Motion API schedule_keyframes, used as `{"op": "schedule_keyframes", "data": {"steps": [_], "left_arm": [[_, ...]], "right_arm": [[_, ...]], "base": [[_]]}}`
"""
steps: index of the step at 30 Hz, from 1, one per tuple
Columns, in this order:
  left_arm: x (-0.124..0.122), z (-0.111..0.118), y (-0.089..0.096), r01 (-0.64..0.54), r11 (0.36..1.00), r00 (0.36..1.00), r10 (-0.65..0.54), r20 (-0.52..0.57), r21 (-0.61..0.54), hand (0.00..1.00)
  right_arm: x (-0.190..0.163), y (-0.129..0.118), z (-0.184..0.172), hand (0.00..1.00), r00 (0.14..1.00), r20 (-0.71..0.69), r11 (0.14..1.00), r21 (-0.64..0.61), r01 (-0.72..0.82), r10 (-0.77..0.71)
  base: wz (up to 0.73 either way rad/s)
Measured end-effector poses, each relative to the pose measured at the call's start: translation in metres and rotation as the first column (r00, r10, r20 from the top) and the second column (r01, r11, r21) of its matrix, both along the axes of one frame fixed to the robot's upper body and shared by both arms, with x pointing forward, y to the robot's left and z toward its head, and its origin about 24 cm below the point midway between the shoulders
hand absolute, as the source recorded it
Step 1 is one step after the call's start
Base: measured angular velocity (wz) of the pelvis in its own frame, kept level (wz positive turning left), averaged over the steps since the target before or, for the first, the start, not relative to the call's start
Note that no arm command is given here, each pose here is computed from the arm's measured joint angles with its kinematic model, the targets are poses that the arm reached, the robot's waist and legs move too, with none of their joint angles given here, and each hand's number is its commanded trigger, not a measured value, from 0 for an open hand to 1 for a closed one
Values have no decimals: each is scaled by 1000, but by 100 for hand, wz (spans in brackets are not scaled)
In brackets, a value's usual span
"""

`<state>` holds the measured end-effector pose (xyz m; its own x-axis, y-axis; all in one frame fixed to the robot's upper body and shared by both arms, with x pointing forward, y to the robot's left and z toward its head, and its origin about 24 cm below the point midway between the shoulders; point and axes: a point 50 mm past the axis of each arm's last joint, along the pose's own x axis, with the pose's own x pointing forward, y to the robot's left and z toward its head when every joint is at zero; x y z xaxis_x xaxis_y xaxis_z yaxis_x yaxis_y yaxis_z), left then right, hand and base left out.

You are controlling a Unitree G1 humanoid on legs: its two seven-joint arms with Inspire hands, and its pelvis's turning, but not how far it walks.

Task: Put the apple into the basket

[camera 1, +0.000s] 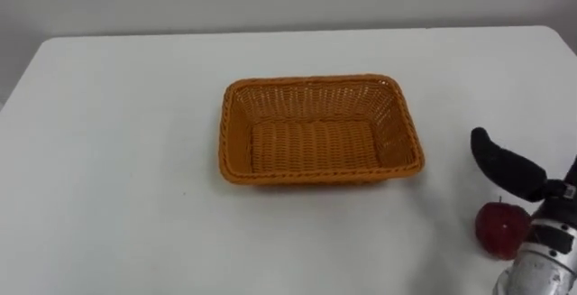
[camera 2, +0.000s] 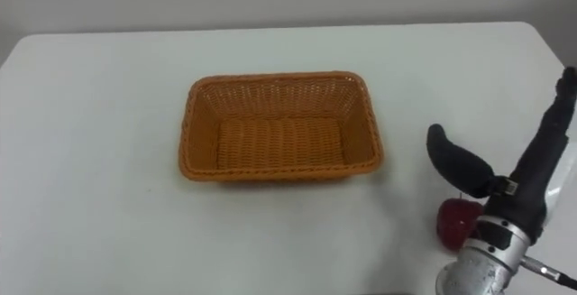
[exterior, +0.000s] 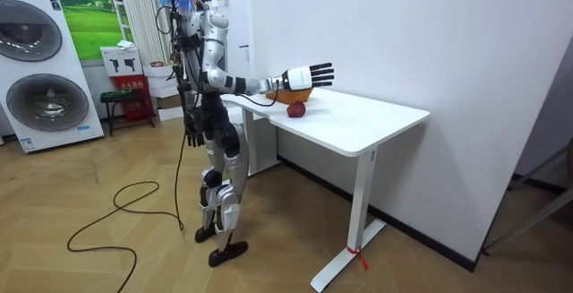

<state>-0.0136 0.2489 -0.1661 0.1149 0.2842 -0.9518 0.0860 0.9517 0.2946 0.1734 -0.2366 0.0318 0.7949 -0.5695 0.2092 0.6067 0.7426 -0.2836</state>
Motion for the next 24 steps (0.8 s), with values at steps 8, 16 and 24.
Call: {"op": "schedule_keyframes", "data": {"steps": [8, 16, 24], "left_arm": [[-1, -1, -4, 3, 1000, 1000, -3, -4, -28, 0], [1, 0, -1, 25, 999, 1000, -25, -6, -23, 0], [2, 1, 3, 34, 999, 999, -34, -2, -7, 0]], "right_arm": [[-7, 11, -12, 0, 992, -81, 995, 22, -93, 94], [-26, 23, -30, 0, 970, -184, 987, 62, -149, 158], [-31, 25, -37, 0, 963, -208, 985, 68, -161, 172]], "base": [[0], [-7], [-2]]}}
